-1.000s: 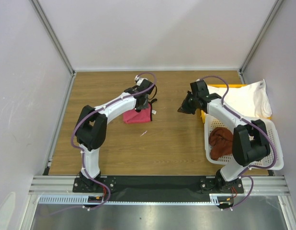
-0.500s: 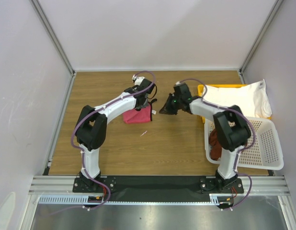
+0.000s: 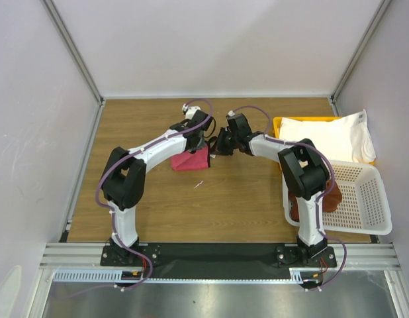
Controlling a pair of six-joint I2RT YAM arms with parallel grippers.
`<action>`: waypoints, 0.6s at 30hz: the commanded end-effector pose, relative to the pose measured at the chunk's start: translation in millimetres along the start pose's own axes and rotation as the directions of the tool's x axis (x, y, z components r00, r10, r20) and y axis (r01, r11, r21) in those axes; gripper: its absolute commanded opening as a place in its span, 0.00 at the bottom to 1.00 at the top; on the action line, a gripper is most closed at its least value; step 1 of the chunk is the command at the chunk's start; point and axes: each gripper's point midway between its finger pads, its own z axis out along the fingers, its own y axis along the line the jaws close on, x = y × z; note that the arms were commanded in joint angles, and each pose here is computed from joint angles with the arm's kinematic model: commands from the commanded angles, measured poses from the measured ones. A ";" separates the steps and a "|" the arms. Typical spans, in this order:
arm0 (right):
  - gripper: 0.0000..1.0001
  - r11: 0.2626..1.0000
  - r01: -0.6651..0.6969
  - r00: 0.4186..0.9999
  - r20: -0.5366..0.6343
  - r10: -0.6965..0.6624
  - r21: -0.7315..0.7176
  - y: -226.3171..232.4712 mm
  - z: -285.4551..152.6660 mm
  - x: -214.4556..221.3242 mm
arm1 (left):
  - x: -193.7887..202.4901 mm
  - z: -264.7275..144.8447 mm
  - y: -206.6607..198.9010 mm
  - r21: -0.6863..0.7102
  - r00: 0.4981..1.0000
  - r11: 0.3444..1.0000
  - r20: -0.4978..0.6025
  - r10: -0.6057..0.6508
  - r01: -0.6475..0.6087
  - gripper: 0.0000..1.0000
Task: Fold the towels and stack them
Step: Fold the towel
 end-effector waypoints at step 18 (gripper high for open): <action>0.00 0.988 0.079 0.997 0.004 -0.080 0.135 -27.9 28.1 17.4 | -13.3 -6.8 -15.9 0.066 0.991 0.990 0.042 -0.130 0.127 0.00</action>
